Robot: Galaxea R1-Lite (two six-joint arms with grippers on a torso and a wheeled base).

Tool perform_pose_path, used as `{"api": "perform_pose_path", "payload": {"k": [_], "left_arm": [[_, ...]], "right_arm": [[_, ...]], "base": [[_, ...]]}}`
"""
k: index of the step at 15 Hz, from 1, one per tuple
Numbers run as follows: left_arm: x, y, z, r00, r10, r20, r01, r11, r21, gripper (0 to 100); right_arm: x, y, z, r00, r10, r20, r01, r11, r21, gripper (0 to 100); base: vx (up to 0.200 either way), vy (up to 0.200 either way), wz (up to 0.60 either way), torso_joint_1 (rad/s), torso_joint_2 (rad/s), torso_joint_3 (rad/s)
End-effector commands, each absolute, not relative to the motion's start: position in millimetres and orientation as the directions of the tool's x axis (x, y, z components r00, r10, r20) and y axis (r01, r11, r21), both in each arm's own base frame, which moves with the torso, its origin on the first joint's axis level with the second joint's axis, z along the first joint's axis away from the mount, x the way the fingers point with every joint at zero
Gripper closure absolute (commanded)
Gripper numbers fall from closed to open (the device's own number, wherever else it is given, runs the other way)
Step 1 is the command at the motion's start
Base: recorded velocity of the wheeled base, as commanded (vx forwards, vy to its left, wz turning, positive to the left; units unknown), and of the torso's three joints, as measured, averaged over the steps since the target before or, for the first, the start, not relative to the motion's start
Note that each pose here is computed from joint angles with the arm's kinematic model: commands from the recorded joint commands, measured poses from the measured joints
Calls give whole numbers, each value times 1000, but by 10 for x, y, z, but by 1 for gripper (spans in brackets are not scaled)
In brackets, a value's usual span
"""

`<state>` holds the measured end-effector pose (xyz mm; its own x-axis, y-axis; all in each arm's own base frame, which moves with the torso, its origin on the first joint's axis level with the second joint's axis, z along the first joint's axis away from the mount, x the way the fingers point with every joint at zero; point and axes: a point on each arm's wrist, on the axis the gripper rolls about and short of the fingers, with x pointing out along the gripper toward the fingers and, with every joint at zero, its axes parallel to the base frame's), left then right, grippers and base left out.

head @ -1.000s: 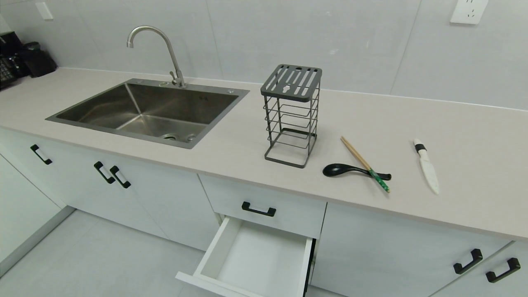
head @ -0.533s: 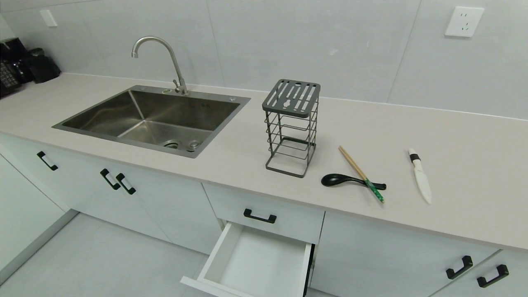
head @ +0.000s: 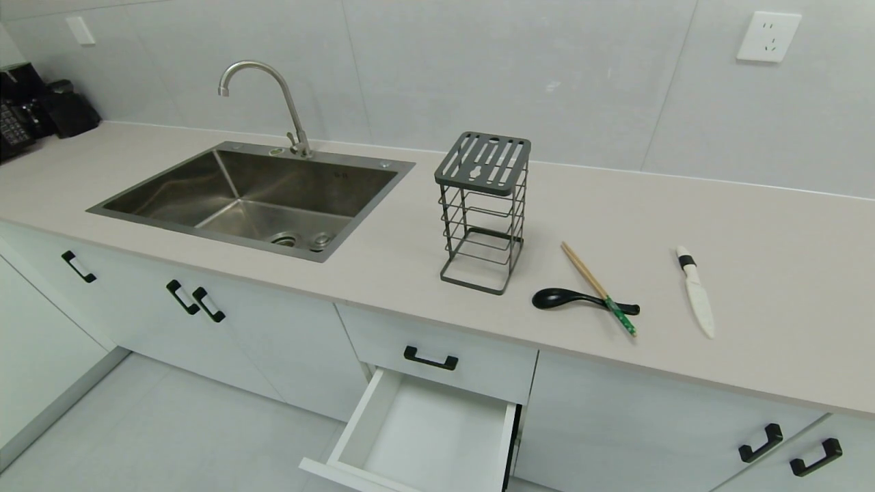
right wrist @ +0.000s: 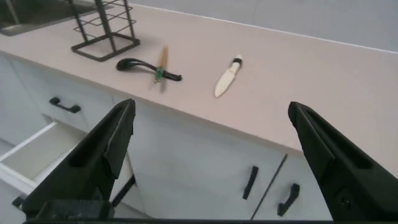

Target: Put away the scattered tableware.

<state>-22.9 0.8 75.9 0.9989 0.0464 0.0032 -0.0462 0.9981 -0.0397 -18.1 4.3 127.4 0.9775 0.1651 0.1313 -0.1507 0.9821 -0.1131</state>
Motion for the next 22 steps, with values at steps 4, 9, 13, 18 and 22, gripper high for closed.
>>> {"api": "perform_pose_path", "payload": {"k": [4,9,13,18,22], "left_arm": [[-227,8,758,999,48,2,-47,998,-40,0],[-227,8,758,999,48,2,-47,998,-40,0],[-227,8,758,999,48,2,-47,998,-40,0],[-227,8,758,999,48,2,-47,998,-40,0],[-227,8,758,999,48,2,-47,998,-40,0]], "right_arm": [[388,94,1455,918,347,-194,-363,930,-55,0],[917,184,1506,883,394,-255,-425,901,-81,0],[1323,238,1589,895,397,-203,-422,901,-98,0],[1528,287,1538,884,408,-226,-437,895,-92,0],[1591,309,1523,868,434,-242,-464,882,-82,0]], "base": [[0,0,0,0,0,0],[0,0,0,0,0,0],[0,0,0,0,0,0],[0,0,0,0,0,0],[0,0,0,0,0,0]]}}
